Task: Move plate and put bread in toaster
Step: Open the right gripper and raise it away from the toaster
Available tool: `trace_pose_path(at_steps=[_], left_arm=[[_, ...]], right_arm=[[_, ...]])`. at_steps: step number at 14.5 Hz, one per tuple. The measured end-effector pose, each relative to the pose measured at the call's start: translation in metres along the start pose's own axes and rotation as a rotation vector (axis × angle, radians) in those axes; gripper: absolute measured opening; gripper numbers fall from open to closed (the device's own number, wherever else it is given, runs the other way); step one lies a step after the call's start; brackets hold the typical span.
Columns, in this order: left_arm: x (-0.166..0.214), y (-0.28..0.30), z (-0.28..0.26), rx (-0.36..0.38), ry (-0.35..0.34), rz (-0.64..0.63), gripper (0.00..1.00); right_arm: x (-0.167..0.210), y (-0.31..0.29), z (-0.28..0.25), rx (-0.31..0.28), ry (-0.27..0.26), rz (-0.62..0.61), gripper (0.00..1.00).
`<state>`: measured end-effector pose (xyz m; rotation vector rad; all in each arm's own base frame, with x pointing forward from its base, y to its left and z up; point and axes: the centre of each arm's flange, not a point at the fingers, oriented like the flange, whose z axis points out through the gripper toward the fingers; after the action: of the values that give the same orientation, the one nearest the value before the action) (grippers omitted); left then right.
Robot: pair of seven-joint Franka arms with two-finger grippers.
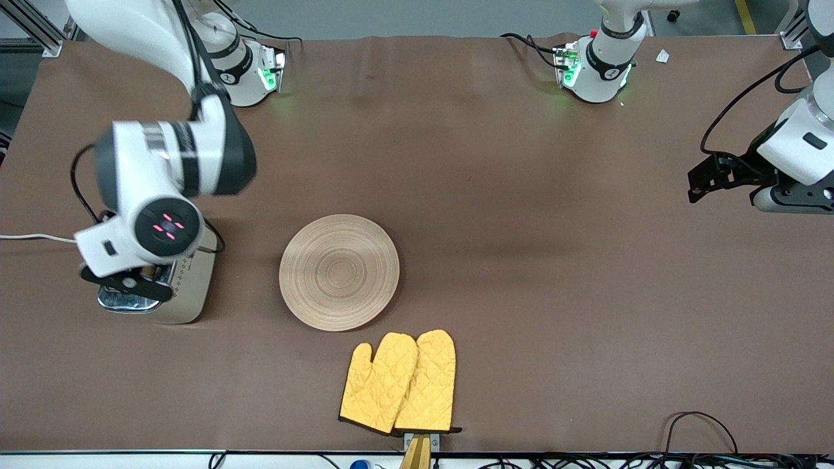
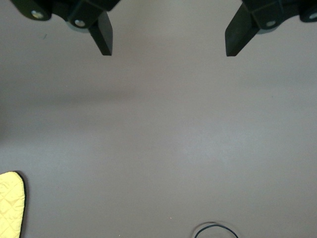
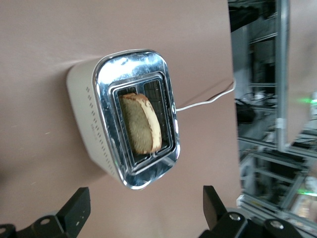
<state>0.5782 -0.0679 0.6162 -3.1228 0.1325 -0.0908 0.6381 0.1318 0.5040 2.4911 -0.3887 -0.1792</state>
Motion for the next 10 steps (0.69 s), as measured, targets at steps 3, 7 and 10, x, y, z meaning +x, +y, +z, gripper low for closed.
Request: trace_pose_path(at_steps=[3,7,10], left_arm=[[0.0,0.0,0.0,0.0,-0.001,0.0,1.0],[0.0,0.0,0.001,0.0,-0.001,0.0,1.0],[0.0,0.0,0.001,0.0,-0.001,0.0,1.0]], right_arm=[[-0.01,0.05,-0.031,0.103,0.022,0.031,1.0],[0.003,0.104,-0.034,0.319,0.022,0.016,1.0],[0.008,0.175,-0.023,0.483,0.023,-0.035,1.0]])
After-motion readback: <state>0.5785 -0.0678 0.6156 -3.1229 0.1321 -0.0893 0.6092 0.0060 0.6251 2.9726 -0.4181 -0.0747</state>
